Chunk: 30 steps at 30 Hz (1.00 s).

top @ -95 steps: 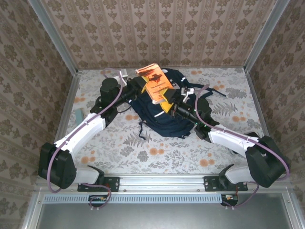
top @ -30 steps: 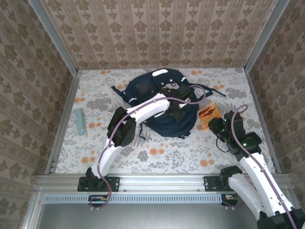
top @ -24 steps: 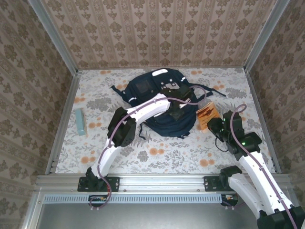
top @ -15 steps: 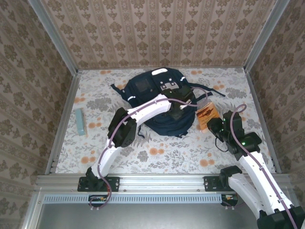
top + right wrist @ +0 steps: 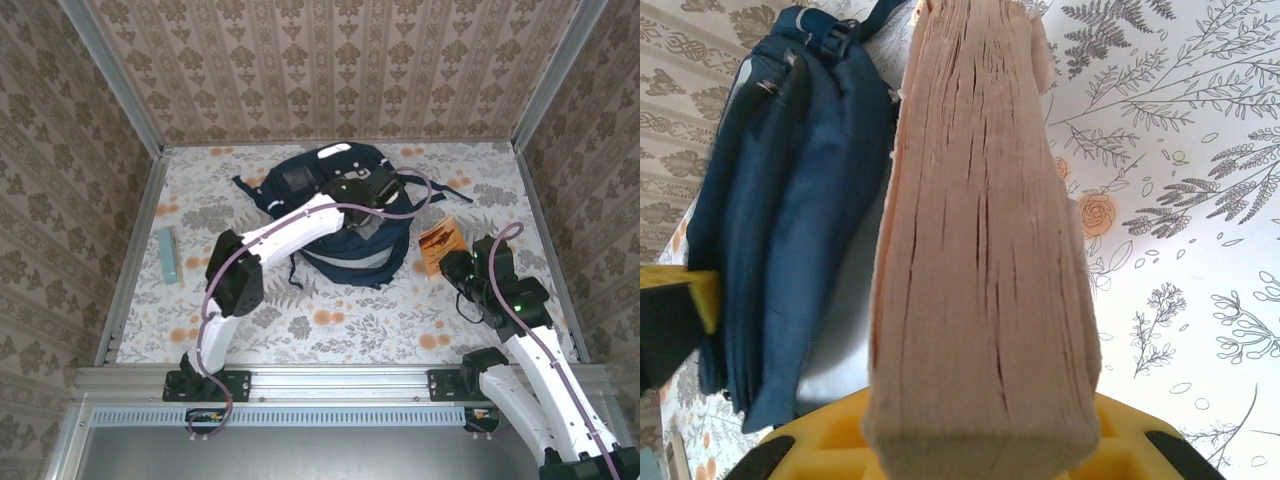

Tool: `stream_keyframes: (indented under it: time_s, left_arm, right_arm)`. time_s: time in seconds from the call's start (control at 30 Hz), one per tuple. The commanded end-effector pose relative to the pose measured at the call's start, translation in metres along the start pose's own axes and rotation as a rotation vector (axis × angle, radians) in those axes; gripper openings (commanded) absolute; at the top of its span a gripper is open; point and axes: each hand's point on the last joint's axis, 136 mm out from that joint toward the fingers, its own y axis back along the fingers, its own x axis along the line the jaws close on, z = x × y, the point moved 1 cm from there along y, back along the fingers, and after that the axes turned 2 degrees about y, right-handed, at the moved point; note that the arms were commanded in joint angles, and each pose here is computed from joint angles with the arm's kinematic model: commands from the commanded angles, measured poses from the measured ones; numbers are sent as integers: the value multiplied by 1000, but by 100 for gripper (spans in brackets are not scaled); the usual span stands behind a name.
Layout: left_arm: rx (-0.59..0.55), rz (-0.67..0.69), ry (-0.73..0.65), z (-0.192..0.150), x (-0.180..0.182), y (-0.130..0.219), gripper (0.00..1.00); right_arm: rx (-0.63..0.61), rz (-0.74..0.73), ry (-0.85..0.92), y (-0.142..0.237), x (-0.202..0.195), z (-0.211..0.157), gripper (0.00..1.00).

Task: Pack the student bag

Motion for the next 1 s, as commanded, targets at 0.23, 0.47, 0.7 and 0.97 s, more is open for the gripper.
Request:
stream_keyframes:
  time_s: [0.23,0.47,0.7,0.97]
  left_arm:
    - [-424,123,216,76,57,107,2]
    - [-437,63,230,87,48,110,2]
    - [-447,32,250,89,46,115,2]
    - [-455,40,286,89,51,122,2]
  right_arm:
    - [104,425,37,17,78,-8,18]
    - [184,529,-63,-5,93,-24,19]
    - [176,585,-95,-33,123,-28,19]
    - [58,541,-84,-88,157,-27,20]
